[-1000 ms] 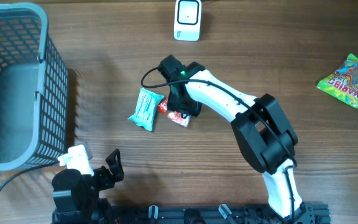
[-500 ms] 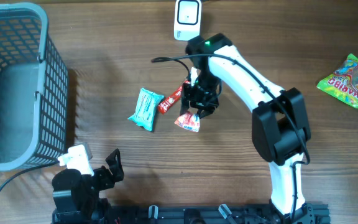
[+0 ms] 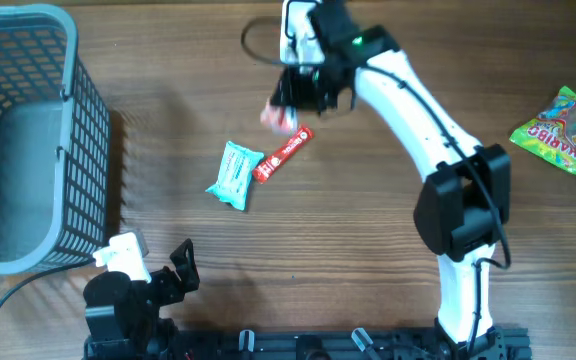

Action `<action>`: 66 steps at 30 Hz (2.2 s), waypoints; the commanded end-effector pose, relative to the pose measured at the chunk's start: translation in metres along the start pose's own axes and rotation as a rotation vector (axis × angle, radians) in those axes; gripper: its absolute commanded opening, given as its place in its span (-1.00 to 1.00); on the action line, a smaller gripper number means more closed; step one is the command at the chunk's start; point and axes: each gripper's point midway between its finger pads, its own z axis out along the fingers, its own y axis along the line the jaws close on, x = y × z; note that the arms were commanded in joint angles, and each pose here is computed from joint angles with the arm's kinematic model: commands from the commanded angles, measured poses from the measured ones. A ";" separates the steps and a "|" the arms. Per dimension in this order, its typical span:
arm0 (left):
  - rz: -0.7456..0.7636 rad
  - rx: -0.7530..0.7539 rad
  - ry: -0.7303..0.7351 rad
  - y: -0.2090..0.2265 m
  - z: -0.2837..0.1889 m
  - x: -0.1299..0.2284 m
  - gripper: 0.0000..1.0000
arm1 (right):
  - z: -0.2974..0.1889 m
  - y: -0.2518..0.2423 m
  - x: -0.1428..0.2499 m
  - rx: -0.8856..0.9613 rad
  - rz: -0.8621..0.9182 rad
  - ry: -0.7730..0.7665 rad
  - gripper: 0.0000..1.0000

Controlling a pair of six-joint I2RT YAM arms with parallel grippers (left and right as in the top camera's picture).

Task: Scan the item barcode
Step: 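Hold the red tissue box up to the scanner, then carry the tissue box to the right edge and release it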

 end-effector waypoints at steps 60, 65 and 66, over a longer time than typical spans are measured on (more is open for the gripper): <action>-0.011 0.013 -0.003 -0.002 0.000 0.000 1.00 | -0.264 -0.427 -0.040 0.721 0.335 -0.482 0.99; -0.011 0.013 -0.003 -0.002 0.000 0.000 1.00 | -0.289 -0.286 -0.045 0.254 0.368 -0.518 0.99; -0.011 0.013 -0.003 -0.002 0.000 0.000 1.00 | -0.282 -0.251 -0.037 0.140 0.367 -0.467 0.99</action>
